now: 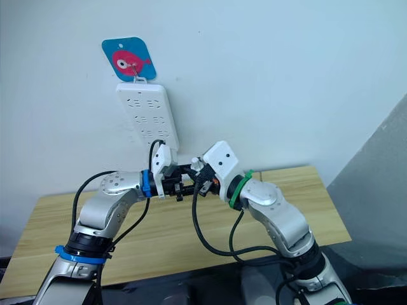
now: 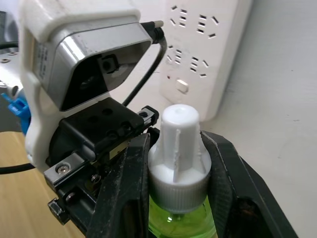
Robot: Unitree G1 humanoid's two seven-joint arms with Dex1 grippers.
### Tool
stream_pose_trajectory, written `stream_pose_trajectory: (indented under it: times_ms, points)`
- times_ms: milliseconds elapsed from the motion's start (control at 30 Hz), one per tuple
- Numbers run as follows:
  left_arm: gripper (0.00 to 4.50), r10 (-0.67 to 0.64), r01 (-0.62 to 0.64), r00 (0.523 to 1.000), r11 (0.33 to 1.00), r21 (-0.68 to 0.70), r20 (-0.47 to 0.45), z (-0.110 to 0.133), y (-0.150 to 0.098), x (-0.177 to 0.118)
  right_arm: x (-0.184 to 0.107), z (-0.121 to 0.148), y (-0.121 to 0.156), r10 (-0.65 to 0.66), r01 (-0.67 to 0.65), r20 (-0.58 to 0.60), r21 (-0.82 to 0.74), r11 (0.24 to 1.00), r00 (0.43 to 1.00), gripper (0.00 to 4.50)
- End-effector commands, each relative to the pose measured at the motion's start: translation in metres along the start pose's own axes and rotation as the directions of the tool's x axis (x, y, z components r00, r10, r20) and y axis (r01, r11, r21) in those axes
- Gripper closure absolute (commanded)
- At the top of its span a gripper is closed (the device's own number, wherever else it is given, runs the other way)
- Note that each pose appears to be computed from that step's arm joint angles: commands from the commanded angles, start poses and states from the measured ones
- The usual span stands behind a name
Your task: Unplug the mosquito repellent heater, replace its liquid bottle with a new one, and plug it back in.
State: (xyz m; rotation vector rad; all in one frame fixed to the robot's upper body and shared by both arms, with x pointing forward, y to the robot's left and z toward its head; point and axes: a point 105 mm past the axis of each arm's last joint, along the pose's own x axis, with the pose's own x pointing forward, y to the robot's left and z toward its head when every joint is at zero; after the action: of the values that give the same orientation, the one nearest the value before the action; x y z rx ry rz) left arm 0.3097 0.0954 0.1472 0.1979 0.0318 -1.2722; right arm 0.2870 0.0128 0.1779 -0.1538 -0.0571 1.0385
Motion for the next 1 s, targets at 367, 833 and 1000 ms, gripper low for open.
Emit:
stream_pose_trajectory:
  times_ms: [367,833,1000]
  points:
    - [2.18,-0.132,0.131,0.991,0.991,0.034,0.026,0.022,-0.007,-0.004,-0.030,0.028,-0.006,0.553,-0.561,-0.097,-0.091,0.823,0.827,3.37]
    - [2.18,-0.001,0.003,0.998,1.000,-0.026,0.066,0.026,0.005,0.003,-0.035,0.037,-0.022,-0.006,0.015,0.089,-0.108,0.994,0.996,1.00]
    - [2.18,-0.004,0.005,0.998,1.000,-0.008,0.063,0.026,0.006,0.006,-0.019,0.031,-0.017,-0.086,0.093,0.081,-0.090,0.992,0.993,1.00]
